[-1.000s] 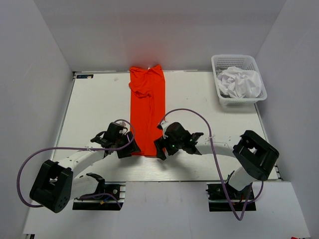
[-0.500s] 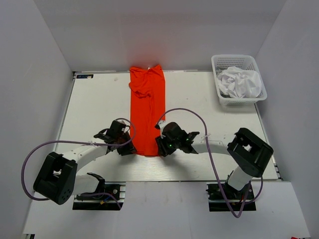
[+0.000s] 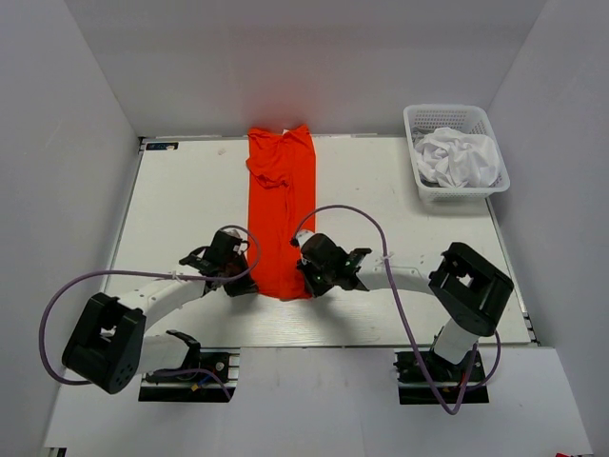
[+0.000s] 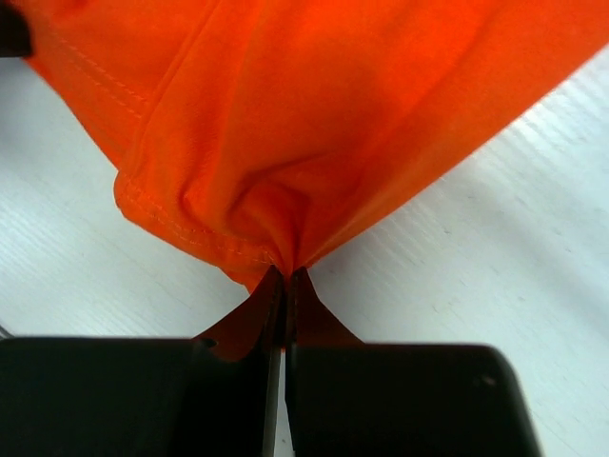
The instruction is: Fold and stack the t-shirts
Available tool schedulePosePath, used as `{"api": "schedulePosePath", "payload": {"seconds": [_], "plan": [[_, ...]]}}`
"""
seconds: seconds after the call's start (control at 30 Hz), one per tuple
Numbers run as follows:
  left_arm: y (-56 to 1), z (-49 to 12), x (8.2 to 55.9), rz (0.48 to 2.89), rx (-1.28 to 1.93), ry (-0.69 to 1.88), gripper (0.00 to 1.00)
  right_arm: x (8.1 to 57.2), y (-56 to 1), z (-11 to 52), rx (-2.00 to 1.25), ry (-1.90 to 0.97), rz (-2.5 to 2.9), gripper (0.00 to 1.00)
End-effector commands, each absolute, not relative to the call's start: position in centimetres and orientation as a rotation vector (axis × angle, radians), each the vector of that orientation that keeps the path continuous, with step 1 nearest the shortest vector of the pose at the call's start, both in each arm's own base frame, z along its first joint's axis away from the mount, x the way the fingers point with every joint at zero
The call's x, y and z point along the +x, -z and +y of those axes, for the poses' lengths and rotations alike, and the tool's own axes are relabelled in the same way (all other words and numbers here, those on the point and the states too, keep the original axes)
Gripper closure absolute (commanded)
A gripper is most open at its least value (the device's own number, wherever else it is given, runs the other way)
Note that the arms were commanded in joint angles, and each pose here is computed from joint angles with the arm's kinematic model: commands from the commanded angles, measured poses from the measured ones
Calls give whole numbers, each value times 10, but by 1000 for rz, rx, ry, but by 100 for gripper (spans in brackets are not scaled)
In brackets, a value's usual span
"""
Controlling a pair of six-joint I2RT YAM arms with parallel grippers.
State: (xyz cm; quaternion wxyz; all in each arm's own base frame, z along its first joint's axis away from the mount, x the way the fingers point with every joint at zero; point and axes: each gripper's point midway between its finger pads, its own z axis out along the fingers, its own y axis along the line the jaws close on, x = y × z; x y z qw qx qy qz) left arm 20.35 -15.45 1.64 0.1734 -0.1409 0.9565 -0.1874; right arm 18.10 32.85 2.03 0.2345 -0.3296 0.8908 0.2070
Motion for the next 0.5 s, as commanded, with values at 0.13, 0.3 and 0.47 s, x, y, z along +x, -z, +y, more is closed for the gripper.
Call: {"api": "schedulePosePath", "payload": {"seconds": [0.13,0.3,0.47], "plan": [[-66,-150,248,2468,-380,501,100,223,-63,328,-734,-422,2368,100],[-91,-148,284,2355,-402,455,100,255,-80,340,-685,-391,2322,100],[-115,-150,326,2269,-408,407,100,305,-106,344,-595,-348,2247,100]]}}
